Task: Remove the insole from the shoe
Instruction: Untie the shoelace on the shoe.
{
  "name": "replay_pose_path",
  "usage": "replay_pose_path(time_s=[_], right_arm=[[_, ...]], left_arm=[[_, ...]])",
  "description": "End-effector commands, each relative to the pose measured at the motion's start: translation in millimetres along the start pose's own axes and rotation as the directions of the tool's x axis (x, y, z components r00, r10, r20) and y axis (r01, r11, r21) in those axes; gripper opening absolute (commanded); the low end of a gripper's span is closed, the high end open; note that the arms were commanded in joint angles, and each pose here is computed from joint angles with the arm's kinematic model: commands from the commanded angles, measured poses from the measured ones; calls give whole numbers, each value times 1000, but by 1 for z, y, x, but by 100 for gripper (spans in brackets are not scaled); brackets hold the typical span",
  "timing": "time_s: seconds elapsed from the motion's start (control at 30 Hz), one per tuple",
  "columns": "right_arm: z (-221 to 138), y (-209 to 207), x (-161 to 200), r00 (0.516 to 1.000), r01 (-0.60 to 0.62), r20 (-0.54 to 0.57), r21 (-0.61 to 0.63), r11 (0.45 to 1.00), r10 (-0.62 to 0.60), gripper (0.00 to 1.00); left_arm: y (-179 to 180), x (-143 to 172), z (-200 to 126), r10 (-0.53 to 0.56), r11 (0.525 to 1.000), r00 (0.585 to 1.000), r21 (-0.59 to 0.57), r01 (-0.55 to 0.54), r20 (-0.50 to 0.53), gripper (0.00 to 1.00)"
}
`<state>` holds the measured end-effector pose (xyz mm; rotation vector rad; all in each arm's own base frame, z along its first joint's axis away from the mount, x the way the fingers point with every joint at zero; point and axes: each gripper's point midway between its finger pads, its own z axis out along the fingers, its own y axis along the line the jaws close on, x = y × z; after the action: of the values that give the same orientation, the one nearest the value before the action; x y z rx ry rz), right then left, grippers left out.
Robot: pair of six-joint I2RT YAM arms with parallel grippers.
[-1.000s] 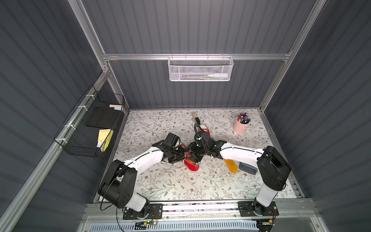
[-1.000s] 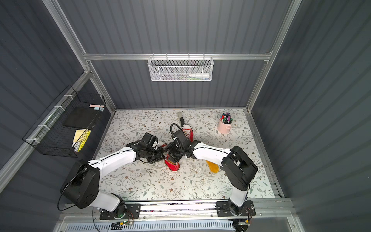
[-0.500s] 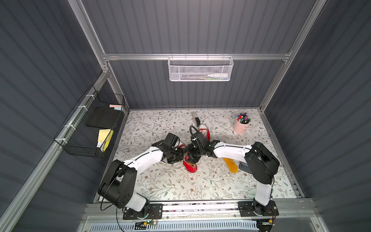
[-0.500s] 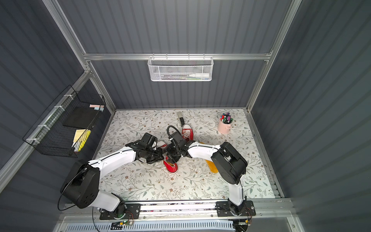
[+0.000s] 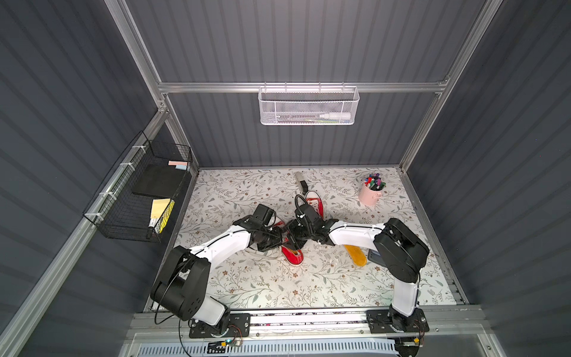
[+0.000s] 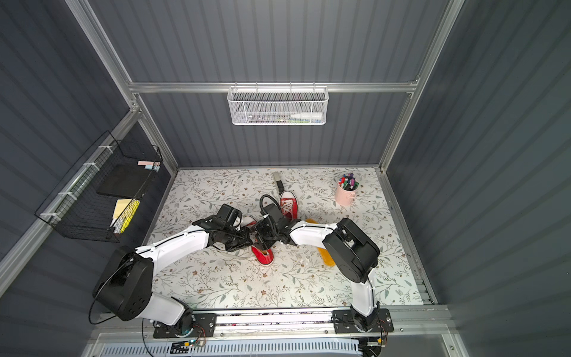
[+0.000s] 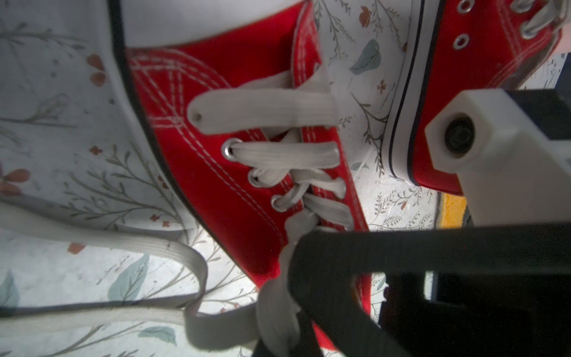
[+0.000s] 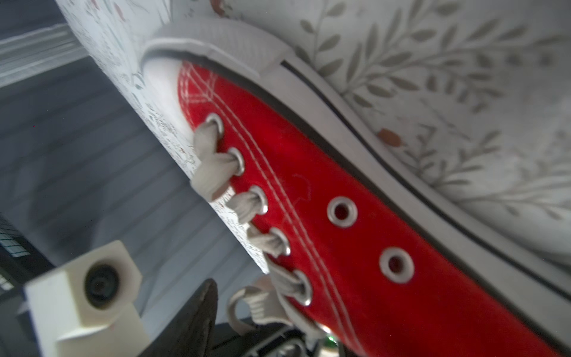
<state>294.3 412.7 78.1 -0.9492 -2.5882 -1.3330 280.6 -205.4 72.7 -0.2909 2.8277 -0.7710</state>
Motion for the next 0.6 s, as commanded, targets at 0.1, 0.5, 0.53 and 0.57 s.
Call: replay_pose_path(time_s=[0.1, 0.5, 0.53, 0.57], right_arm=[[-1, 44, -6, 999, 32, 27, -185, 982, -27, 60], [3, 23, -13, 995, 94, 25, -141, 986, -92, 56], [1, 21, -13, 994, 109, 25, -132, 985, -106, 56], [-1, 19, -12, 992, 125, 25, -117, 985, -123, 57]], left_arm=[[-4, 31, -2, 13, 999, 996, 54, -8, -91, 0], [-4, 29, -27, 55, 998, 996, -1, -55, -69, 41], [-4, 26, -32, 56, 998, 997, -19, -58, -54, 41], [-3, 23, -37, 57, 998, 998, -40, -58, -37, 41]])
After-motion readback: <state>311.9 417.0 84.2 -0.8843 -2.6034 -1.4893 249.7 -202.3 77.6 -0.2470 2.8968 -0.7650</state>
